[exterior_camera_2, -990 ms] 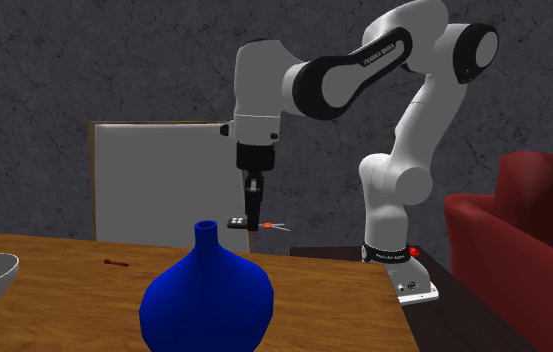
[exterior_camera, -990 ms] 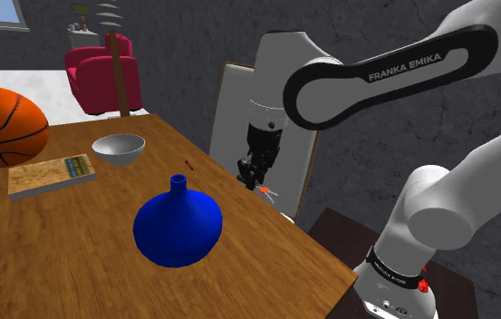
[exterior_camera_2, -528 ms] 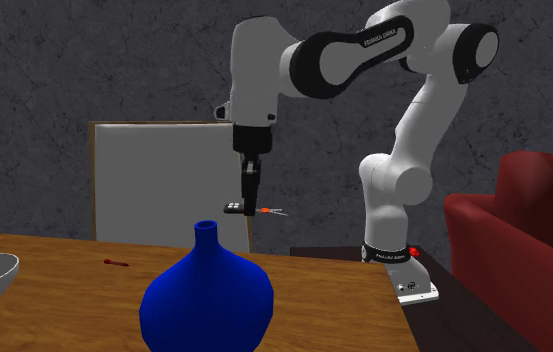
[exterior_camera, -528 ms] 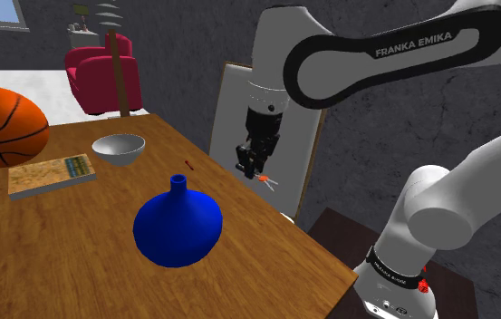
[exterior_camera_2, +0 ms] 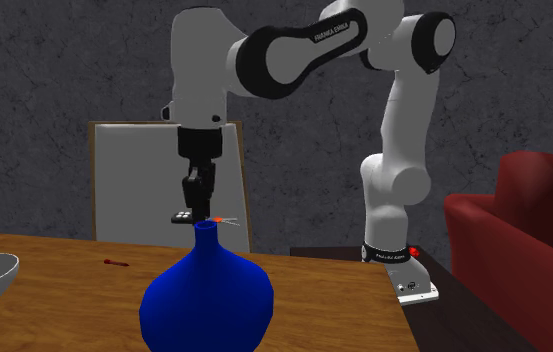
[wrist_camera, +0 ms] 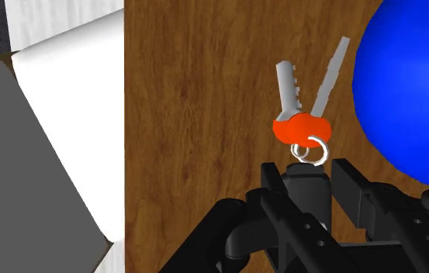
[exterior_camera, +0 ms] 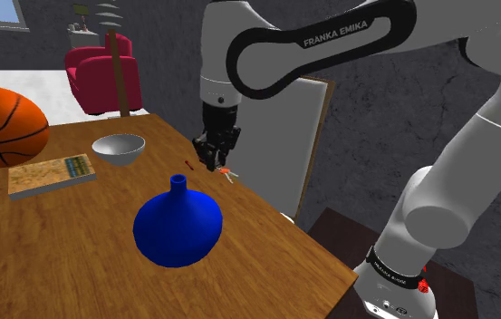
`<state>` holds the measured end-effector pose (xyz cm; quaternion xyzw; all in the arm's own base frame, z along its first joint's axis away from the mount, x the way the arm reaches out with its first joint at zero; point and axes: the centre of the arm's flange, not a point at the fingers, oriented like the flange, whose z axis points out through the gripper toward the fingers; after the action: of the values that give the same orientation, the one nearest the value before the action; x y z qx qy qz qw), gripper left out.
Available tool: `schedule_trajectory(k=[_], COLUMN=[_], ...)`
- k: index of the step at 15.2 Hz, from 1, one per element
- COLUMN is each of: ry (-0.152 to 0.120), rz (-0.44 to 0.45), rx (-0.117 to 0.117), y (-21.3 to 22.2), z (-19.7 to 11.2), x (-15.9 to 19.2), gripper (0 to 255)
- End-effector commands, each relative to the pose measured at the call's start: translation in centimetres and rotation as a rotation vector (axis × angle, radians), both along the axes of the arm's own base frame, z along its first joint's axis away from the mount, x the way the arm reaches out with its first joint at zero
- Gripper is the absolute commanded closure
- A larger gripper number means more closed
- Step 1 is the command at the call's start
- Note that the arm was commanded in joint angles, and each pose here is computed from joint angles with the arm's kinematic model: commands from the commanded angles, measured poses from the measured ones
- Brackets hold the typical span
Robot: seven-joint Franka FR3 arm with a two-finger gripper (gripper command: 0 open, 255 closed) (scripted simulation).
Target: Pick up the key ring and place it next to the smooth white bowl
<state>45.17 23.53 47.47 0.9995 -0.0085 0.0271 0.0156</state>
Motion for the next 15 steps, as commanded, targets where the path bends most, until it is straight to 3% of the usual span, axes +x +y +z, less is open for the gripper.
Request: schedule_trajectory(k=[1,15], ry=[0.001,0.001], rz=[-0.001,-0.001], rx=[0.001,0.001], y=[1.8,11.0], z=[0.4,0.4], x=[2.0,18.0], gripper=[255,255])
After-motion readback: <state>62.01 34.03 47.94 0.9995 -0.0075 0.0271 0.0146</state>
